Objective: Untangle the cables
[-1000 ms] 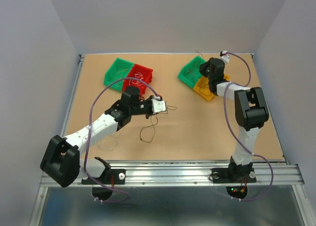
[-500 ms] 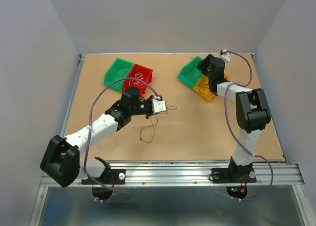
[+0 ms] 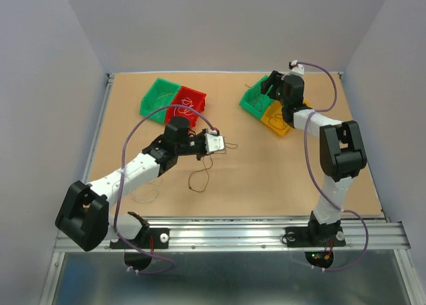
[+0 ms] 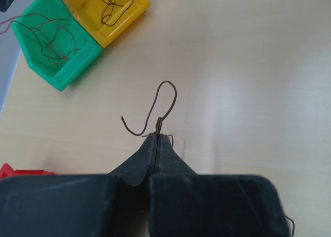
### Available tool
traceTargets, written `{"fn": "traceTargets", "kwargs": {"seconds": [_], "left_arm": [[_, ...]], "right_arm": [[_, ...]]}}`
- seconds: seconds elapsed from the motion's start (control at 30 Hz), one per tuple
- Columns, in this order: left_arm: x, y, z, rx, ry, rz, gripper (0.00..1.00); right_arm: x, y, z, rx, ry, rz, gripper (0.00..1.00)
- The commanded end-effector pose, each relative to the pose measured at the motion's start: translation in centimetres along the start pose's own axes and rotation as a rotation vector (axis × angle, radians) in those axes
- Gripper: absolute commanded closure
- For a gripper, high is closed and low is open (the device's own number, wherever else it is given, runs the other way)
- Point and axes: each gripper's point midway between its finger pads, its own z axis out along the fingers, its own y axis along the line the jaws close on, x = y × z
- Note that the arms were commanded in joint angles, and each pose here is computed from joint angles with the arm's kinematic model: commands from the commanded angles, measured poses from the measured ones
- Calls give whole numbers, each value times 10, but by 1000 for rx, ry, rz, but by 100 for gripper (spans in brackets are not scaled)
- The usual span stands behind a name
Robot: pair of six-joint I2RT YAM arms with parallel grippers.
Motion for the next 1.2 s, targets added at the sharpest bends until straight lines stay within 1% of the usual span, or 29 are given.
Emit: {"fn": "traceTargets", "kwargs": {"seconds": [0.0, 0.03, 0.1, 0.13, 0.2, 0.23, 0.33, 0.37, 0.4, 0.43, 0.47, 0.53, 0.57, 0.6, 0.63, 0.67, 0.7, 0.77, 0.8, 0.83, 0.87, 0.9, 0.93, 0.97, 1.07, 1.1, 1.17], "left_arm": [[-10, 4, 0, -9, -27, 28, 100], [-9, 4, 0, -9, -25, 28, 100], [-8, 6, 2, -15, -18, 23, 100], [-7, 7, 2, -17, -16, 20, 100], [-5, 8, 5, -19, -6, 9, 100], [-4, 10, 5, -22, -3, -2, 100], [-4, 17, 4, -37, -2, -25, 100], [-5, 20, 2, -46, -5, -37, 100], [-6, 27, -1, -71, -15, -63, 100], [-8, 34, -4, -96, -21, -85, 100], [-8, 46, -10, -140, -21, -104, 100], [-14, 60, -15, -186, -26, -162, 100], [-13, 64, -16, -197, -14, -182, 100], [-11, 68, -18, -219, 1, -198, 100], [-14, 72, -19, -233, 2, -215, 100], [-12, 75, -19, -247, 10, -227, 100], [-9, 81, -21, -285, 30, -239, 100], [-6, 88, -23, -317, 43, -252, 100], [-3, 91, -24, -332, 53, -261, 100], [-2, 92, -24, -333, 54, -263, 100], [-1, 93, -24, -335, 56, -267, 100], [0, 94, -25, -344, 58, -271, 100], [0, 96, -26, -355, 61, -273, 100], [2, 102, -30, -386, 67, -274, 100], [3, 111, -39, -440, 63, -294, 100], [5, 117, -43, -463, 61, -301, 100], [5, 124, -52, -496, 52, -322, 100]], "right_arm": [[-49, 42, -10, -120, -111, -56, 29], [-50, 46, -12, -133, -116, -63, 25], [-54, 56, -18, -164, -127, -92, 24], [-51, 66, -20, -214, -112, -109, 20], [-49, 78, -22, -277, -100, -146, 19], [-43, 87, -24, -338, -75, -165, 19], [-27, 99, -24, -428, -28, -236, 18], [-24, 98, -22, -432, -14, -251, 18], [-3, 91, -17, -426, 58, -272, 19], [-6, 101, -16, -466, 77, -284, 21], [12, 101, -16, -463, 147, -290, 21], [27, 103, -17, -435, 187, -298, 21], [38, 116, -24, -434, 200, -315, 21], [45, 118, -28, -405, 201, -324, 19], [41, 113, -27, -311, 170, -327, 16], [46, 113, -29, -276, 174, -322, 14], [59, 119, -35, -251, 200, -281, 13], [59, 104, -35, -114, 178, -199, 13], [69, 101, -39, -76, 191, -120, 13], [73, 96, -41, -37, 189, -80, 13], [75, 99, -42, -9, 162, -11, 11], [86, 92, -46, 19, 169, 15, 11], [89, 92, -48, 39, 156, 45, 10], [88, 98, -50, 54, 114, 87, 9], [101, 84, -55, 148, 80, 134, 7], [102, 86, -56, 154, 63, 173, 7], [108, 77, -56, 205, 37, 234, 7]]}}
